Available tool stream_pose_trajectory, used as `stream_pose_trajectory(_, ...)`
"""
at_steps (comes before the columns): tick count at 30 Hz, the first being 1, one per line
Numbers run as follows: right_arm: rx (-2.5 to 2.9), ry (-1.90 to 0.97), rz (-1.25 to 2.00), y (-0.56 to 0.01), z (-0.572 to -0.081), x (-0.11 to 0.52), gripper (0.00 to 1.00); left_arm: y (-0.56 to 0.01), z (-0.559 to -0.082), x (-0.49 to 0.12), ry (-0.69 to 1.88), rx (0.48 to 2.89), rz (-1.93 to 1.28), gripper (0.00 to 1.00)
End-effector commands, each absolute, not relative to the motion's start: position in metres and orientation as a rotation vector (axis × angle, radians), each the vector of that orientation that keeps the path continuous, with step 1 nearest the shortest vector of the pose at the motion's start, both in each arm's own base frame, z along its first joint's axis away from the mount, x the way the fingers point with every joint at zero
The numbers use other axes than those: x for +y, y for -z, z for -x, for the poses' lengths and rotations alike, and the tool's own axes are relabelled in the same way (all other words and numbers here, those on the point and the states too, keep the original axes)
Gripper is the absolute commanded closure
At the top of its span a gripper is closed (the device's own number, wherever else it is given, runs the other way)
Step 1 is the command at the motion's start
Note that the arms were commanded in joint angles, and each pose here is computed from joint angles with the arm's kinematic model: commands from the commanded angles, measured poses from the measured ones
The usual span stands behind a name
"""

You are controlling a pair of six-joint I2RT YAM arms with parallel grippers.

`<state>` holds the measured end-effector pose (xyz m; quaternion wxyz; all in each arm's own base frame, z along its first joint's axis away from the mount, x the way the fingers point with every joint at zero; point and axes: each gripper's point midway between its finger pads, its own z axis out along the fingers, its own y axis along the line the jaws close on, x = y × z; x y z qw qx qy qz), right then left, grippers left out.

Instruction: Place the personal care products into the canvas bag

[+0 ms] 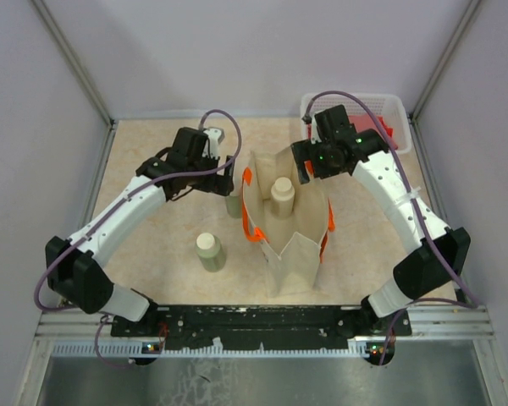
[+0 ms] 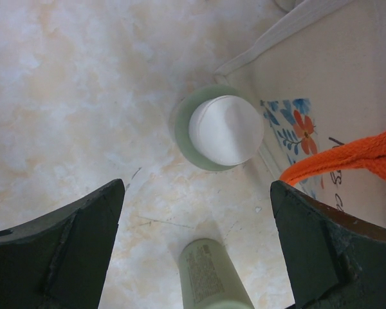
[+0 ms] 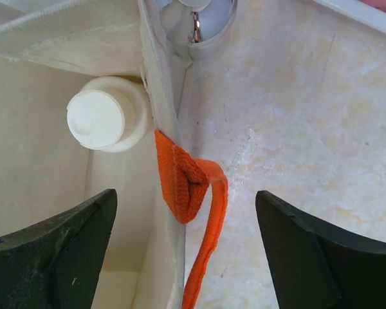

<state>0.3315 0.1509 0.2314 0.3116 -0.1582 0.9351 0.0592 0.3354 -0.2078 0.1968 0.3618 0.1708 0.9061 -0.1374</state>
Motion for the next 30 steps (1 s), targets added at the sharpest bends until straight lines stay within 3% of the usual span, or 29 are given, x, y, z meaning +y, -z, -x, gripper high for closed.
stream_pose_trajectory(1,2.384,-0.133,0.389,-0.255,-0.334,0.144,0.2,-0.195,-0.343,-0.232,0.473,2.273,-0.52,0.0)
stream_pose_trajectory(5,2.403,-0.085,0.381,-0.251,-0.334,0.137,0.48,-0.186,-0.348,-0.236,0.477,2.273,-0.544,0.0)
stream_pose_trajectory(8,2.41,-0.076,0.38,-0.249,-0.332,0.135,0.5,-0.176,-0.35,-0.24,0.482,2.292,-0.575,0.0)
stream_pose_trajectory(15,2.416,-0.041,0.363,-0.249,-0.33,0.128,0.74,-0.146,-0.351,-0.244,0.484,2.374,-0.595,0.0)
stream_pose_trajectory(27,2.412,-0.006,0.349,-0.254,-0.331,0.121,0.78,-0.123,-0.36,-0.25,0.487,2.374,-0.599,0.0)
stream_pose_trajectory(30,2.414,-0.001,0.348,-0.253,-0.331,0.12,0.78,-0.117,-0.362,-0.255,0.504,2.384,-0.61,0.05)
